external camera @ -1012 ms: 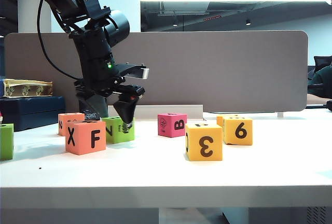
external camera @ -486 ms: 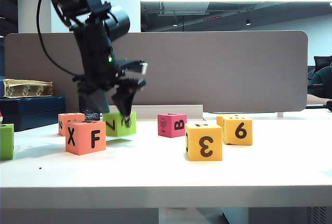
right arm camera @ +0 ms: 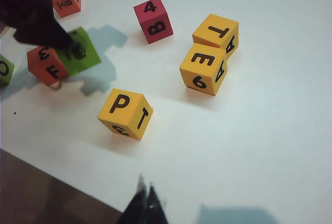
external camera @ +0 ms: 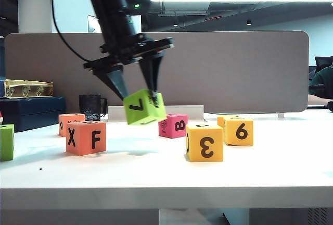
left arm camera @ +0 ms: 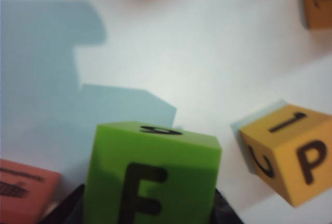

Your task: Select the appropriate blocks from the scattered letter blocks on the table and arrange them in a row to spell out "DEEP".

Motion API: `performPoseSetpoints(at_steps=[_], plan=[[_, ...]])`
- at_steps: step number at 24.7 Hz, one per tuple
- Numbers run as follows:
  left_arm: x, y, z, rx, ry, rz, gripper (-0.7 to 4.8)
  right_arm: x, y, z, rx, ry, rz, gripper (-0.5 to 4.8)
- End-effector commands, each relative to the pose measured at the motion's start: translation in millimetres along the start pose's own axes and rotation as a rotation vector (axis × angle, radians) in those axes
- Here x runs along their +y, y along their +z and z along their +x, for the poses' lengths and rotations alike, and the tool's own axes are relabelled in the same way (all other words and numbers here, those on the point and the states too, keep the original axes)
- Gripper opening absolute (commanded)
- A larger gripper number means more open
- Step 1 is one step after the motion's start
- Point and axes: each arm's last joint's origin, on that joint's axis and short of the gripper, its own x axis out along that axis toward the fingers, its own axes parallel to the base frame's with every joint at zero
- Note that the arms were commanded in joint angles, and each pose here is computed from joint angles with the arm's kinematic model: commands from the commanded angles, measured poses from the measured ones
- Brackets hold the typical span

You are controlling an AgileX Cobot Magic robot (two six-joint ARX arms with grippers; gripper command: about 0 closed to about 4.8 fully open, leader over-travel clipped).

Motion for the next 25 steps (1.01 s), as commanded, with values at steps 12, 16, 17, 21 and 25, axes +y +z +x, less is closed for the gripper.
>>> performPoseSetpoints(at_steps=[12, 16, 17, 21, 25], plan=[[-45.6, -29, 29, 0.015, 0.168, -0.158, 2.85, 1, 2, -1, -0.016, 0.002, -0.01, -0.01], [-44.8, -34, 40, 0.007, 0.156, -0.24, 2.85, 1, 2, -1, -0.016, 0.002, -0.01, -0.01], [-46.2, -35, 41, 0.005, 0.153, -0.248, 2.85, 1, 2, -1, -0.016, 0.002, -0.01, -0.01], [-54.8, -36, 43, -0.021, 0.139, -0.287, 2.85, 1, 2, -1, -0.015, 0.002, -0.01, -0.01], [-60.8, -37, 44, -0.031, 0.132, -0.285, 2.85, 1, 1, -1, -0.003, 0.002, -0.005, -0.01]])
